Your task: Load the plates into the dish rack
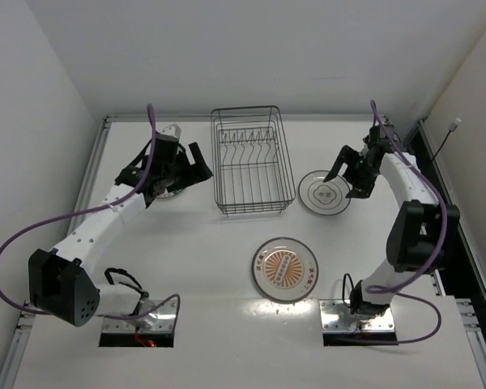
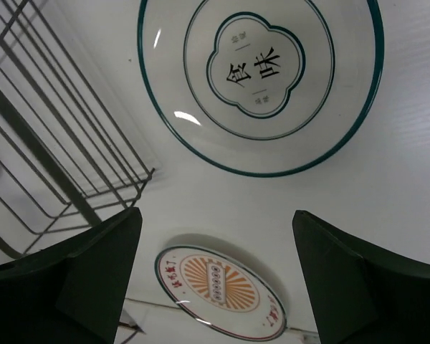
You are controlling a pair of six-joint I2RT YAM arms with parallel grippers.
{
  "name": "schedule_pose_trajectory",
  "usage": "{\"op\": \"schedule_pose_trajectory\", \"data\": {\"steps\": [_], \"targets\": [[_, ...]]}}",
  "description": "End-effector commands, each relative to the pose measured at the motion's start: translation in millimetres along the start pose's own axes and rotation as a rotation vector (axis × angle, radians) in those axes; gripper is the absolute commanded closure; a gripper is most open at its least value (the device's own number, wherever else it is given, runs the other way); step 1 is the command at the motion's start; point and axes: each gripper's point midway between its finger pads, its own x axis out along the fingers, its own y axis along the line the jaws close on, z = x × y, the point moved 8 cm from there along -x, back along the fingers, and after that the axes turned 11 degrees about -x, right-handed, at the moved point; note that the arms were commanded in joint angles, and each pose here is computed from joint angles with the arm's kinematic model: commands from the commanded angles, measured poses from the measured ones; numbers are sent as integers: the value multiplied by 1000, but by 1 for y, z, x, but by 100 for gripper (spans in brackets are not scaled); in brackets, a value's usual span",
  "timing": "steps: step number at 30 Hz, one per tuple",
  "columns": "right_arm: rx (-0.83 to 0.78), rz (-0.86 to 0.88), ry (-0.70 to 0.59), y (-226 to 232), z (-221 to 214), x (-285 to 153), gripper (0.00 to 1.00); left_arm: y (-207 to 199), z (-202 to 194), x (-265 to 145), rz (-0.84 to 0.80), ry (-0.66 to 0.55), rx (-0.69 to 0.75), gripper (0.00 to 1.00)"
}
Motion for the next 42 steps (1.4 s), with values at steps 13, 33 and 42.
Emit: {"op": "schedule_pose_trajectory", "data": {"steps": [13,33,42], "targets": [[141,108,66,-50,5,65,19,-12,2,8,-53,41,16,22],[234,245,160,-78,-2,109,54,-12,-2,35,8,139,2,22],[197,207,160,-77,-1,104,100,-15,3,27,7,108,-5,22]]}}
